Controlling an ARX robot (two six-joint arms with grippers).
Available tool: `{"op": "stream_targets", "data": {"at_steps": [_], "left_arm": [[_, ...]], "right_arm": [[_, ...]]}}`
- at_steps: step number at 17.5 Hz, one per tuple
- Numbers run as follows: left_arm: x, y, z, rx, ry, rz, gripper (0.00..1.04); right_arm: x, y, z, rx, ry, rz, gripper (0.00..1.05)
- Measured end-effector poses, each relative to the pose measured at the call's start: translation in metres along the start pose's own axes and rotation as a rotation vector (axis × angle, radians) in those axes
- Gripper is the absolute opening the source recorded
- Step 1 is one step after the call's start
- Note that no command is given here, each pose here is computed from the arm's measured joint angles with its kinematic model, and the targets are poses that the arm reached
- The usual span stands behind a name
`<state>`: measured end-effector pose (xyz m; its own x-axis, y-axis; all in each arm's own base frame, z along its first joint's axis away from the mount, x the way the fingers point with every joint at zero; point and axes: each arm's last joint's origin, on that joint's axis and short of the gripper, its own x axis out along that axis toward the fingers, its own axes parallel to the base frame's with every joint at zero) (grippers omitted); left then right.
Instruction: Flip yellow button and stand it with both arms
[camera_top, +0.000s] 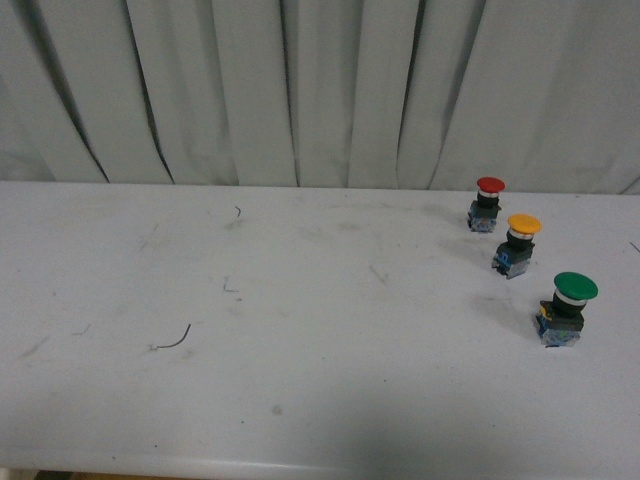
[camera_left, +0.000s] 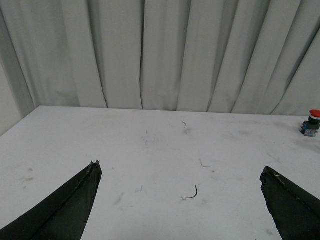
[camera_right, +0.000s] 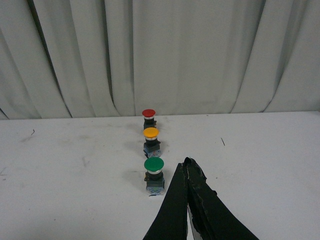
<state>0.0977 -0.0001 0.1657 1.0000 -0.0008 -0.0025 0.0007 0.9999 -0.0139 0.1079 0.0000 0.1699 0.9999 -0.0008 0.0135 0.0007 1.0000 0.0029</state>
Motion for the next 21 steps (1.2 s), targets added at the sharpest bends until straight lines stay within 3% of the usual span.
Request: {"op": "stream_targets", "data": {"at_steps": [5, 6, 11, 13, 20, 21], "left_arm": [[0.000, 0.000, 0.000, 0.000, 0.000, 0.000, 0.98], [0.000, 0.000, 0.000, 0.000, 0.000, 0.000, 0.98], [0.000, 0.000, 0.000, 0.000, 0.000, 0.000, 0.98], [0.000, 0.000, 0.000, 0.000, 0.000, 0.000, 0.98], [0.000, 0.000, 0.000, 0.000, 0.000, 0.000, 0.98], [0.000, 0.000, 0.000, 0.000, 0.000, 0.000, 0.98]], "right_arm": [[-0.008, 0.000, -0.007, 0.000, 0.056, 0.000, 0.02], [-0.011, 0.000, -0.001, 0.000, -0.013, 0.001, 0.02], [-0.011, 0.000, -0.003, 0.000, 0.008, 0.001, 0.02], [-0.011, 0.000, -0.003, -0.001, 0.008, 0.001, 0.17], [-0.011, 0.000, -0.003, 0.000, 0.008, 0.001, 1.00], [-0.011, 0.000, -0.003, -0.001, 0.008, 0.001, 0.97]]}}
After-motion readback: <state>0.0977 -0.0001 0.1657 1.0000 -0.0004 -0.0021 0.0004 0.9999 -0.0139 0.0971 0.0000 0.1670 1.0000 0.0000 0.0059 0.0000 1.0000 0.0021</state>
